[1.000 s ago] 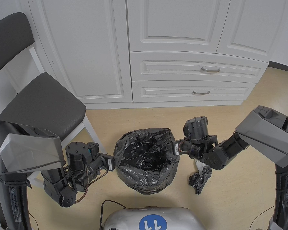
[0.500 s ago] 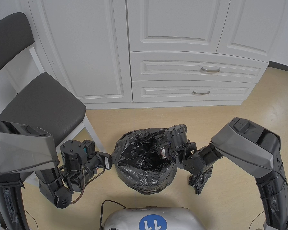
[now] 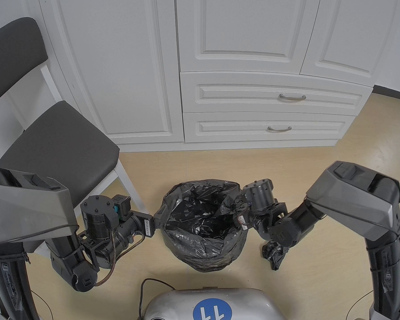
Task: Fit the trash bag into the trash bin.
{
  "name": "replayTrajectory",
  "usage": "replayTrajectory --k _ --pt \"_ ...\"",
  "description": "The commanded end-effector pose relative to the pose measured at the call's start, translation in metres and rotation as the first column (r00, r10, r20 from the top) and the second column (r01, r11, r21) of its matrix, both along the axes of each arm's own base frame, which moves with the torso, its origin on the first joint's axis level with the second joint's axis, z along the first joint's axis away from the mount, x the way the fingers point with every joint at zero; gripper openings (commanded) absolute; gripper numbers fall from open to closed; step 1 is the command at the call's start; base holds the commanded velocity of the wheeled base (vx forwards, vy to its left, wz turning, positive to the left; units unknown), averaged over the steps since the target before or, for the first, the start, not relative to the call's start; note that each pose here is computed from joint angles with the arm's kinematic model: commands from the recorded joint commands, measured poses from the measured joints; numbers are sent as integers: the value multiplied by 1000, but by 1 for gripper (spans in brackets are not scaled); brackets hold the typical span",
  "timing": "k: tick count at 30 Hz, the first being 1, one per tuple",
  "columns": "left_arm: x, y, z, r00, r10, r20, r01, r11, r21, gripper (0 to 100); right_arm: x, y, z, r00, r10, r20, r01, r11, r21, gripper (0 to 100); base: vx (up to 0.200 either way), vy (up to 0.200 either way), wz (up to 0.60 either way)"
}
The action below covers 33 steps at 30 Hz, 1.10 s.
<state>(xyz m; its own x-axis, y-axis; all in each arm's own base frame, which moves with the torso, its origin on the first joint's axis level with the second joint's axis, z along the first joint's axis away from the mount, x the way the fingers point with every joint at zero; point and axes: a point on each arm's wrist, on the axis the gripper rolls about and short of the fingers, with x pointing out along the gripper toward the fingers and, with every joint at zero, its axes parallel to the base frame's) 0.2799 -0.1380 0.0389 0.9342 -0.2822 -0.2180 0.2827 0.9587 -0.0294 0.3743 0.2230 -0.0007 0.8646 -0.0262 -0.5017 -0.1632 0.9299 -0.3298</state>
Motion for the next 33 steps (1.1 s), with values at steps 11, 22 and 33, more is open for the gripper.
replayTrajectory --k 11,22,33 --pt "-8 0 5 1000 -10 2 10 1000 -2 100 -10 -47 42 999 -11 42 14 998 -65 100 0 0 0" --pt "-14 3 9 1000 -10 -1 10 1000 -1 100 -8 -54 44 999 -22 49 25 998 -63 100 0 0 0" --pt "-19 -2 7 999 -32 -9 32 999 4 100 5 -56 0 999 11 -40 -14 998 -59 100 0 0 0"
